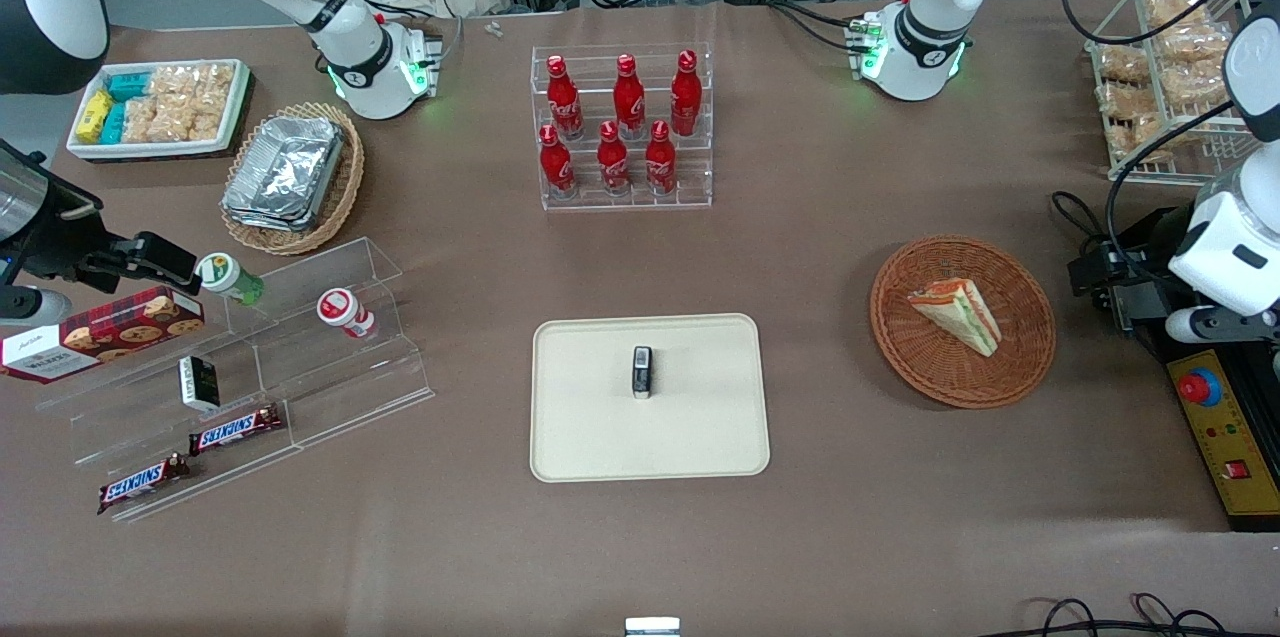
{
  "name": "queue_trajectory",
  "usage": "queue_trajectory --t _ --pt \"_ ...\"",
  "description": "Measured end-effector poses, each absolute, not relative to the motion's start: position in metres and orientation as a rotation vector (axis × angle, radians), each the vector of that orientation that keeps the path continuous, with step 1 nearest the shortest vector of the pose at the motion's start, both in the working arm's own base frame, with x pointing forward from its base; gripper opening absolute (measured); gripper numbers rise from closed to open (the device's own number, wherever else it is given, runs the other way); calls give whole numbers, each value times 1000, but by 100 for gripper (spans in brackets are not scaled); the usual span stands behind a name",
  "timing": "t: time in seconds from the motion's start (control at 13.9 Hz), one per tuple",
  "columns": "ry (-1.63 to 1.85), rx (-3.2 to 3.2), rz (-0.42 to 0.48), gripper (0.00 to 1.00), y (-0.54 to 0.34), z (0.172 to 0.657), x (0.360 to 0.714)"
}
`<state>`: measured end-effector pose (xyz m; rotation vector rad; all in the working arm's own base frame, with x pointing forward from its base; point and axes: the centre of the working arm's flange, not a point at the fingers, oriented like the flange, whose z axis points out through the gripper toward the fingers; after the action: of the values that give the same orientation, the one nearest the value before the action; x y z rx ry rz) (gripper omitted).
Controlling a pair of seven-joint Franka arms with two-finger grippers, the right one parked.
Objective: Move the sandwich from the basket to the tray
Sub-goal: 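Move the left gripper over the wrapped sandwich in the wicker basket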
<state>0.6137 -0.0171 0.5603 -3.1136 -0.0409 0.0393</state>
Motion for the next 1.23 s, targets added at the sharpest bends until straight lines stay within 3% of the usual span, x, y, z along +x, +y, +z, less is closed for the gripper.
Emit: queue_trajectory --t 0.58,0.79,1.23 --pt "-61 -3113 70 100 -20 551 616" --pt "-388 -3073 152 100 -20 518 616" --pt "-1039 -2908 159 100 -21 410 605"
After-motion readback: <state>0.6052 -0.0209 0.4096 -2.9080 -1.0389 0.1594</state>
